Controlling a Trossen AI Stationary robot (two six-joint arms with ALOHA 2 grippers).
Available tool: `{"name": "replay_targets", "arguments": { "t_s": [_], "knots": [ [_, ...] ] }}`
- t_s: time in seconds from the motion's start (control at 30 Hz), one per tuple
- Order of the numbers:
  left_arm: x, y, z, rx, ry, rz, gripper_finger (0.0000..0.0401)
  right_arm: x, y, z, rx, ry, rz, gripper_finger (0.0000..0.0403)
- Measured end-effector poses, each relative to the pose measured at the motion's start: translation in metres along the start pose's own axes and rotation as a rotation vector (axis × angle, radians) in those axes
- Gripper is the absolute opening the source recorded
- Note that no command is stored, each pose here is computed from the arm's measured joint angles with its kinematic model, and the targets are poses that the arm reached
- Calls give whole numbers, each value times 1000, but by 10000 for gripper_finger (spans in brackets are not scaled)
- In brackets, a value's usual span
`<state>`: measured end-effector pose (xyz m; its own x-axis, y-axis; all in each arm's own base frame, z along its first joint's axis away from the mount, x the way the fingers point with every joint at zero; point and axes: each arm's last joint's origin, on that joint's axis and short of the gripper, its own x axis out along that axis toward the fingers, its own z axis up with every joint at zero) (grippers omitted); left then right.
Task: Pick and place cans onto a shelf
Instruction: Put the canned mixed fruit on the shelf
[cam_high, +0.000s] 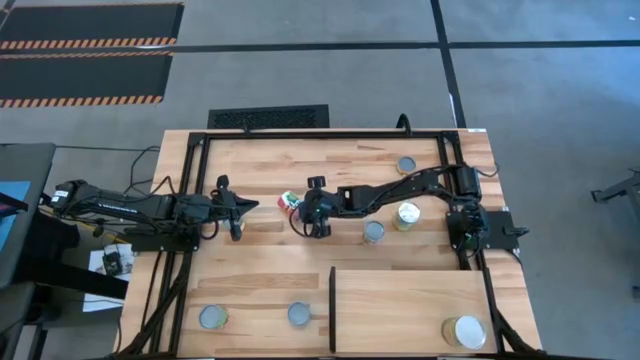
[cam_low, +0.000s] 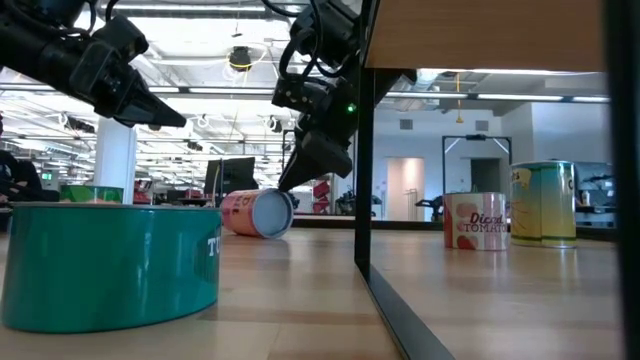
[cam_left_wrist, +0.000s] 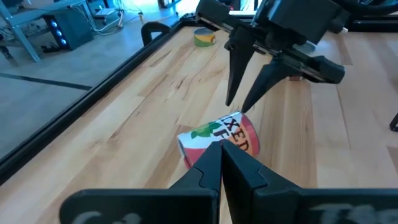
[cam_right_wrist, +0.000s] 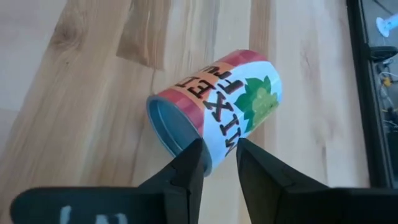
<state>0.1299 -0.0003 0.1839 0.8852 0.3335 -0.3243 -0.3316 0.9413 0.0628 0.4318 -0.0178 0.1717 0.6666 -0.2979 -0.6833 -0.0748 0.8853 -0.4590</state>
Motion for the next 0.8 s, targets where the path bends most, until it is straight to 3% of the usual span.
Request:
{"name": "replay_targets", "arguments": {
  "t_s": [0.17,0.33,0.8],
  "knots": [
    [2,-1,0,-9,-1,8,2,0,1,0,8,-9,22,141],
    [14,3,-5,-4,65,87,2,0,-1,2,17,-28,17,159],
    [67,15,-27,28,222,85,2,0,0,2,39,-41,63,147]
  ]
}}
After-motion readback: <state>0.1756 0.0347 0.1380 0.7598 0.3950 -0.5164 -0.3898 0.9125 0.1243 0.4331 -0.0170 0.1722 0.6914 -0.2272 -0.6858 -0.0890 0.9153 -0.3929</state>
